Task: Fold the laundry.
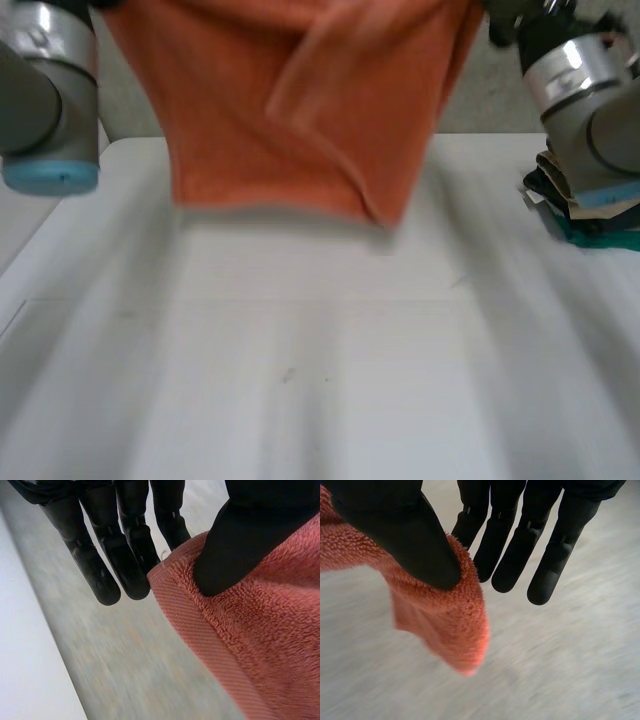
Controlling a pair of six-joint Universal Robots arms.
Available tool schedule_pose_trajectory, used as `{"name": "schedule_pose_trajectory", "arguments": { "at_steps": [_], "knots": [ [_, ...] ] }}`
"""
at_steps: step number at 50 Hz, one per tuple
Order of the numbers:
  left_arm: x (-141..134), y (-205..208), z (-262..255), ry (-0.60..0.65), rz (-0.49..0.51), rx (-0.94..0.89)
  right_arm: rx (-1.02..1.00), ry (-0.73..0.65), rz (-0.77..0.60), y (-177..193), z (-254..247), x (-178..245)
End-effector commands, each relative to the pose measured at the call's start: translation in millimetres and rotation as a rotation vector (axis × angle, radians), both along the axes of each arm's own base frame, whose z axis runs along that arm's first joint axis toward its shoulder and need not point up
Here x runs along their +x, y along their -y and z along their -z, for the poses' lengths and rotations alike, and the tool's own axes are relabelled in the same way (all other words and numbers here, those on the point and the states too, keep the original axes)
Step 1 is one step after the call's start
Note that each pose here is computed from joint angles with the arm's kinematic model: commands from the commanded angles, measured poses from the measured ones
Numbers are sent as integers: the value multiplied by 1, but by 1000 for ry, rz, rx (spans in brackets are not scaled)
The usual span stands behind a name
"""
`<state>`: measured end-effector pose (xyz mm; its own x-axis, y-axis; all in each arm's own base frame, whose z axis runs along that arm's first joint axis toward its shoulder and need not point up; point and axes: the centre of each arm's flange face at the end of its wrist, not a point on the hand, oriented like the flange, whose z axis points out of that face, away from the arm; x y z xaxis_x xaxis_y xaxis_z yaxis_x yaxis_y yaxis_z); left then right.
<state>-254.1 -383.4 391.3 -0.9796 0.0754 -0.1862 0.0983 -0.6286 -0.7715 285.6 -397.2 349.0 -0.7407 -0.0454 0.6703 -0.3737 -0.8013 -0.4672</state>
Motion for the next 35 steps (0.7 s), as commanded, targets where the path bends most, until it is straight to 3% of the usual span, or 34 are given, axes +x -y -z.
{"name": "schedule_pose_trajectory", "arguments": {
  "at_steps": [1,12,19,26,35],
  "knots": [
    [9,-25,-5,-38,21,51,-20,112,-183,-1,-8,-13],
    [-1,-60,123,118,108,426,406,-162,-331,-28,132,-36],
    [-2,-75,186,197,118,585,525,-294,-295,-57,200,-60],
    [2,-82,193,212,112,612,635,-313,-226,-70,207,-75],
    [7,-89,173,198,111,568,944,-107,-115,-68,146,-84]
  ]
}}
